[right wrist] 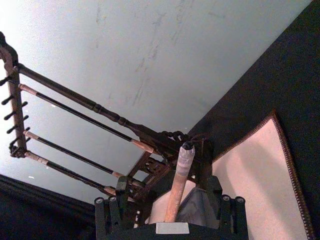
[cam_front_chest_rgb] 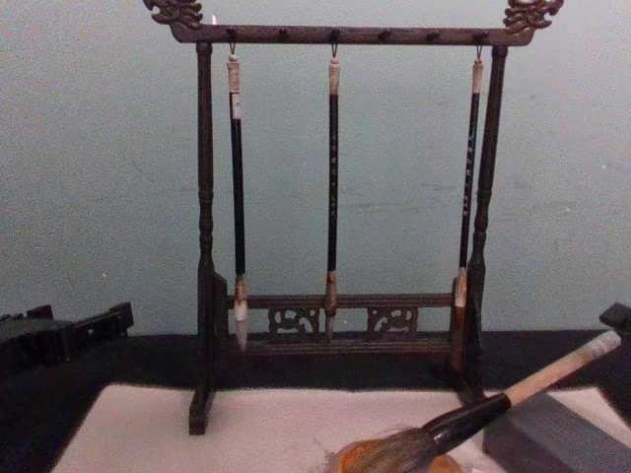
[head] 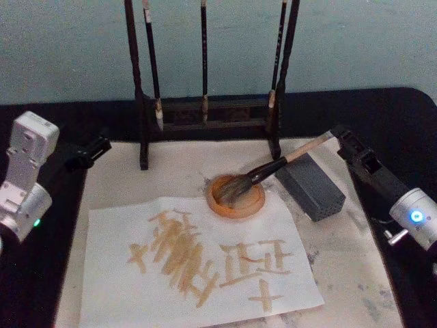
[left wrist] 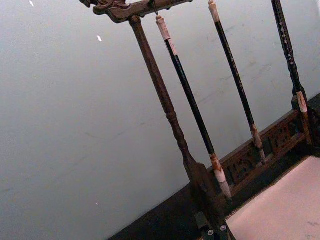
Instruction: Pick up the brush from the inkstone, write on the paper, then place the brush back to its original position.
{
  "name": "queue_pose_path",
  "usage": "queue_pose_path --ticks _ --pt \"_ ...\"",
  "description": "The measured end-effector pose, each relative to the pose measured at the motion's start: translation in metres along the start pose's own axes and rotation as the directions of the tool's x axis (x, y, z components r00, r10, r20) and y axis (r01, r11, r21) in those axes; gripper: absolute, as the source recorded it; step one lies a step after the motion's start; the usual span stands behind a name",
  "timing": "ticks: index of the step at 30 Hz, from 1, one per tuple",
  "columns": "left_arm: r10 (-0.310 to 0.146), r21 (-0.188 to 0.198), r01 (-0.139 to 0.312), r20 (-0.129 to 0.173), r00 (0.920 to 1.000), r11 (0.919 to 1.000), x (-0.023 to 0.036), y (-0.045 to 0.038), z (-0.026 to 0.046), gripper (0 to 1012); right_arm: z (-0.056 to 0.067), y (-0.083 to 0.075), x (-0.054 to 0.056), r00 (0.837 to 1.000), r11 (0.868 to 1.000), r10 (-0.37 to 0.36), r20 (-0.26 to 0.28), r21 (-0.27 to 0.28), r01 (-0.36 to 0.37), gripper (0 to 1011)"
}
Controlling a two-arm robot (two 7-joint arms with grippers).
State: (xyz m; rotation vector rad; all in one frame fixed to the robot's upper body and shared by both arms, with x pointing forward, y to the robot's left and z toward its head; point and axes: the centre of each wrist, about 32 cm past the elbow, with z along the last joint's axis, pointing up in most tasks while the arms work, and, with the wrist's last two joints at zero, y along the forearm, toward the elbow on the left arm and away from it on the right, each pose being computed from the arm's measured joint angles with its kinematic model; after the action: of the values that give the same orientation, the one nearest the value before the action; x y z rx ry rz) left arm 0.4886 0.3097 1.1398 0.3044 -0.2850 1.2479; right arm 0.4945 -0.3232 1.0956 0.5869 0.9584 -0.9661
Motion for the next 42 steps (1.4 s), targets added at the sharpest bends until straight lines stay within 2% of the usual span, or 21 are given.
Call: queue_pose_path --ticks 20,42 --pt "0.000 0.000 0.000 0.000 1.0000 1.0000 0.0000 0.0000 0.0000 1002 0.004 0.010 -0.010 0.999 0.999 -0.032 0.002 0.004 0.032 1001" --pt "0.000 0.000 0.000 0.000 1.0000 1.0000 0.0000 0.0000 0.0000 1002 0.007 0.017 -0.009 0.999 0.999 -0.043 0.011 -0.003 0.043 1001"
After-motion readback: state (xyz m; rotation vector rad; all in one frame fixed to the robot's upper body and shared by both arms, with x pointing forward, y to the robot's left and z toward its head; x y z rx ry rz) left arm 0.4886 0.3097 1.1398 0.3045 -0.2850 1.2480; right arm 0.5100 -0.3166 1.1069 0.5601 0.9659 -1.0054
